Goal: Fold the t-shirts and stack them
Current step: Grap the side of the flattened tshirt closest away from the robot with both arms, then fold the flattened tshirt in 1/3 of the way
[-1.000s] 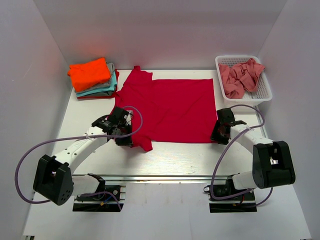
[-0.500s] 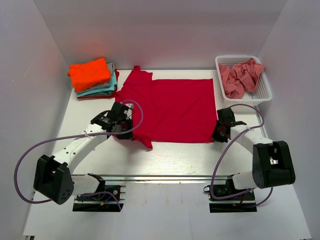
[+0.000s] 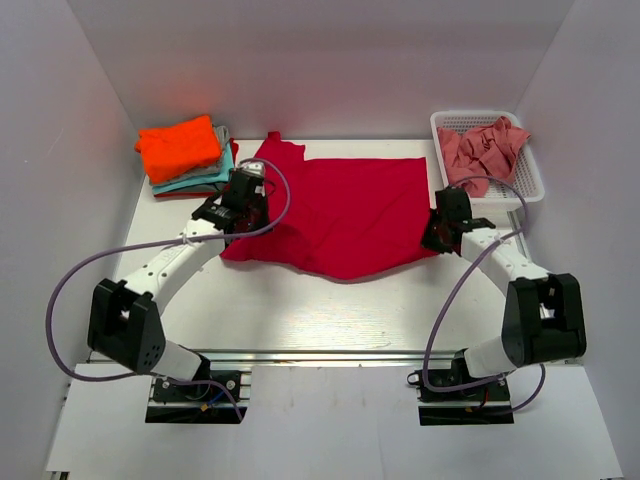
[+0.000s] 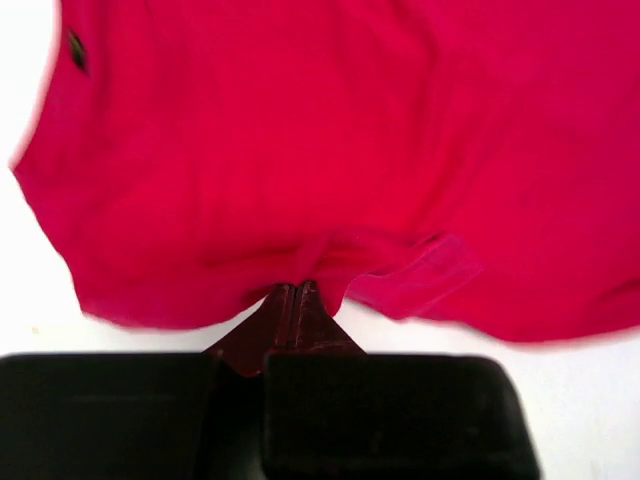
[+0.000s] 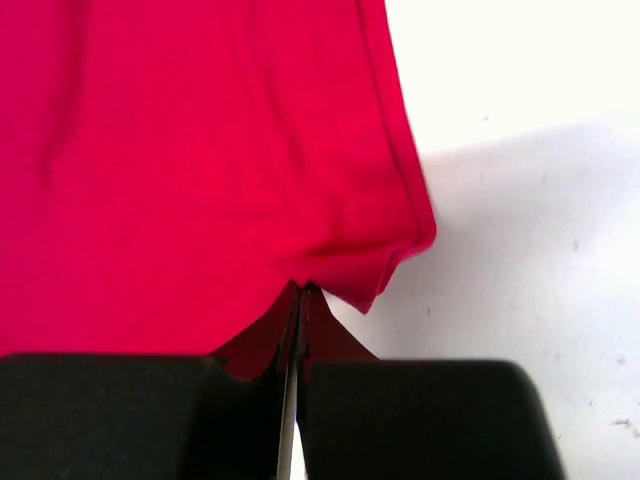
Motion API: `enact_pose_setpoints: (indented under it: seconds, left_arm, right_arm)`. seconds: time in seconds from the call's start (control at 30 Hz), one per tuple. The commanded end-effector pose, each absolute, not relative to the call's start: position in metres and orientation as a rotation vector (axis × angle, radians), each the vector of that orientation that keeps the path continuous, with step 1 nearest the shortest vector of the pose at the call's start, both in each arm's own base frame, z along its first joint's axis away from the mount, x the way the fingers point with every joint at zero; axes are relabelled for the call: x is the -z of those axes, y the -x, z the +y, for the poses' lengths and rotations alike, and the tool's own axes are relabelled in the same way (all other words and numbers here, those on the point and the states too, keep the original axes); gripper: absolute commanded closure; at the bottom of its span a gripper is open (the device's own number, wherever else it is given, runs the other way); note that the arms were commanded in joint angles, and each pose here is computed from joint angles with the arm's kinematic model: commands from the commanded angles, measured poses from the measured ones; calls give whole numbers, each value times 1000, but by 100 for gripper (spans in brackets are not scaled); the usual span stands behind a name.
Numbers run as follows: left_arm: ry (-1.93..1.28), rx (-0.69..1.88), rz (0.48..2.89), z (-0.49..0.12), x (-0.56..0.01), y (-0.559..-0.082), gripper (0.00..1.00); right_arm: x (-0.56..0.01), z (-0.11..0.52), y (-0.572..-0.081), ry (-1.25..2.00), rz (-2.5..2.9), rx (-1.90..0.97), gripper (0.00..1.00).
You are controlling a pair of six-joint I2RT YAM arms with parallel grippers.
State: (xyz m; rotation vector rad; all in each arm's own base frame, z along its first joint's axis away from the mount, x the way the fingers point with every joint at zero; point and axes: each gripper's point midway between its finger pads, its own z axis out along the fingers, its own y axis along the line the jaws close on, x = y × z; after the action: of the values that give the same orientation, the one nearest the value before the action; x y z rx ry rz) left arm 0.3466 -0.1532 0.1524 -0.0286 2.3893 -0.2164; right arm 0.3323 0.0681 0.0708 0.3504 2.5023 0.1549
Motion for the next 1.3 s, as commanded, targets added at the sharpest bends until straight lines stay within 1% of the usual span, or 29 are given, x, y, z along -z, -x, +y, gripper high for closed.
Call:
enact_pose_setpoints:
  seconds: [0.0,0.1,0.17,0.2,0.27,0.4,0.6,0.67,0.73,0.8,0.83,0.9,0.93,0.97,1.0,1.07,1.1,1.13,1.17,1.27]
  left_arm:
    - [104,132,2242,-138,-177,-387,100]
    - [120,88,2184,-134,-187,-410,100]
    - [104,61,2161,-126,-189,-422,100]
    - [92,64,2136,-130,-191,-432,100]
    - [79,37,2115,-122,-194,-446,100]
    - [13,15,2073,-123,-194,-474,100]
    - [-23,-35,2079,-116,-171,-511,100]
    - [-2,-48,2051,-107,-176,-527,100]
    - [-24,-39,2069,-109,-160,-538,100]
    - [-31,-18,2038,-110,-162,-552,100]
    - [-41,-15,2062,-113,-147,-558,100]
    - [-29,-21,2060,-110,-151,-571,100]
    - [-25,-36,2075,-109,-147,-574,88]
    - [-10,-54,2080,-103,-154,-581,48]
    - [-15,-62,2111,-104,-141,-585,33]
    - [-14,-43,2116,-108,-146,-590,13]
    - [-22,-34,2127,-109,-144,-588,1]
    - [-31,-20,2132,-112,-145,-588,0]
    - [-31,-20,2132,-112,-145,-588,0]
    - [-15,34,2141,-116,-149,-576,0]
  right_arm:
    - [-93,64,-363,-350,2434,-114,100]
    - [-96,64,-378,-359,2422,-96,100]
    - [-108,66,-392,-349,2393,-100,100]
    - [-98,64,-396,-355,2418,-73,100]
    - [-110,58,-408,-361,2387,-28,100]
    - [-110,56,-422,-352,2385,3,100]
    - [-108,51,-447,-339,2383,69,100]
    - [-100,47,-454,-345,2398,107,100]
    - [-102,46,-462,-357,2395,120,100]
    - [-97,42,-474,-378,2390,155,100]
    - [-96,40,-477,-383,2389,160,100]
    - [-97,42,-489,-379,2393,157,100]
    - [-96,42,-489,-366,2405,165,91]
    - [-99,45,-493,-355,2403,157,70]
    - [-102,47,-496,-336,2401,145,60]
    - [-107,61,-498,-274,2401,63,43]
    - [-112,63,-498,-263,2393,34,36]
    - [-113,77,-497,-215,2387,-54,36]
    - [-123,86,-495,-177,2366,-102,32]
    - [-123,108,-487,-84,2354,-234,26]
